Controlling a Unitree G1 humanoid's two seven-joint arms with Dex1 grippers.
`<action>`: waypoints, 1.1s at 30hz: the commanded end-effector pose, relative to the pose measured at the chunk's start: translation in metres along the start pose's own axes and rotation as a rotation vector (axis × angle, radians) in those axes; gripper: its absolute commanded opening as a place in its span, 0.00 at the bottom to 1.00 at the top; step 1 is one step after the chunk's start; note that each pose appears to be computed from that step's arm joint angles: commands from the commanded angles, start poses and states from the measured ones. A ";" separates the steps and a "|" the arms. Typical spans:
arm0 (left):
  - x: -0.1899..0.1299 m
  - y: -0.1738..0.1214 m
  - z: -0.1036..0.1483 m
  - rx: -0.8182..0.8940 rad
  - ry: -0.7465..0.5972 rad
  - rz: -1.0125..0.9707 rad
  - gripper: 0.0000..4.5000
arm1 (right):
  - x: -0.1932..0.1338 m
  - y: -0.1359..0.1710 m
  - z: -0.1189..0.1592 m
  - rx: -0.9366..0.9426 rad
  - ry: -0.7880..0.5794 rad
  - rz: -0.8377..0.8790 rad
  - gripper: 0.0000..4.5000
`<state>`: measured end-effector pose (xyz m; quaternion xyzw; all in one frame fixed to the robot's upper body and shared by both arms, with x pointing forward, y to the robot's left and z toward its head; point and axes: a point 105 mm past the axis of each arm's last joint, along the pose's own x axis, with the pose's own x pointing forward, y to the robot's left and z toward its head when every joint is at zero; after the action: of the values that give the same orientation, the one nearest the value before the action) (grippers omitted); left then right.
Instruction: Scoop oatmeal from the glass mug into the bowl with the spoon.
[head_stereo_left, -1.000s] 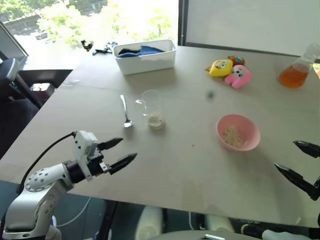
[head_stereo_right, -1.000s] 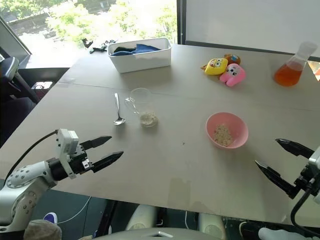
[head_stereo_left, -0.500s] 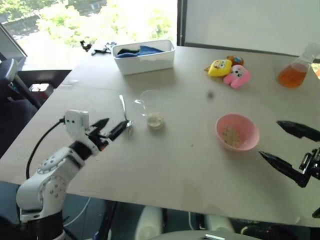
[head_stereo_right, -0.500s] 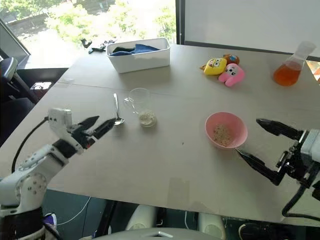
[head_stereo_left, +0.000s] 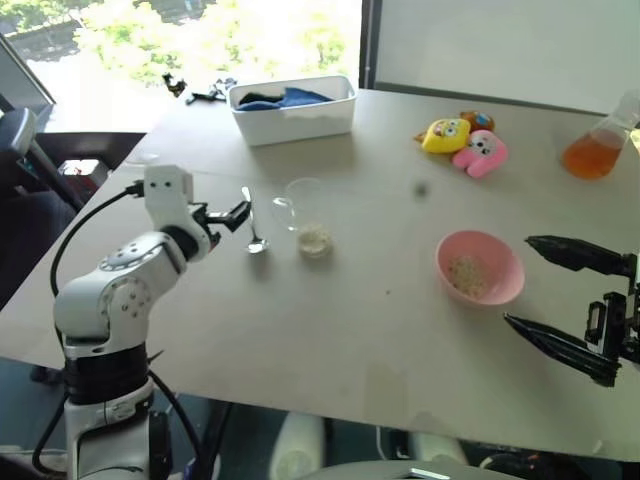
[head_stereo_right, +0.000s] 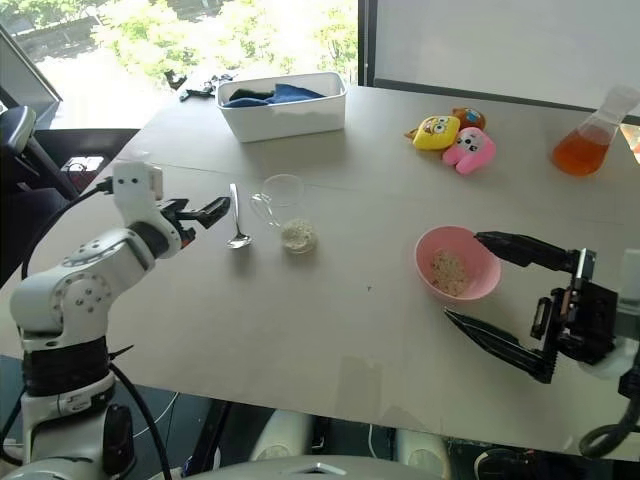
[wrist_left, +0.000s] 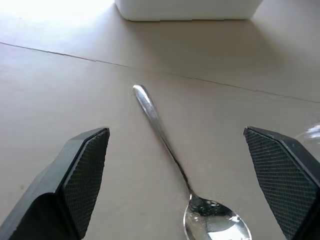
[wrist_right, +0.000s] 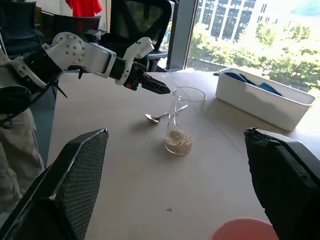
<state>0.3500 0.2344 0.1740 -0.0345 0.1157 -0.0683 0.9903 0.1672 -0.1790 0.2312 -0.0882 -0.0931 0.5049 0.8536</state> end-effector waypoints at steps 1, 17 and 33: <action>0.005 -0.007 0.010 0.052 -0.008 -0.007 1.00 | -0.023 -0.006 -0.002 -0.024 0.045 -0.056 0.98; 0.055 -0.005 -0.020 -0.027 0.229 0.287 1.00 | -0.036 -0.007 -0.008 -0.055 0.078 -0.087 0.98; 0.055 -0.002 -0.056 -0.187 0.335 0.456 0.02 | -0.035 -0.007 -0.011 -0.057 0.092 -0.109 1.00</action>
<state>0.3946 0.2208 0.1251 -0.0847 0.2607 0.1571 0.9488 0.1599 -0.2148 0.2136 -0.1129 -0.0569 0.4586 0.8796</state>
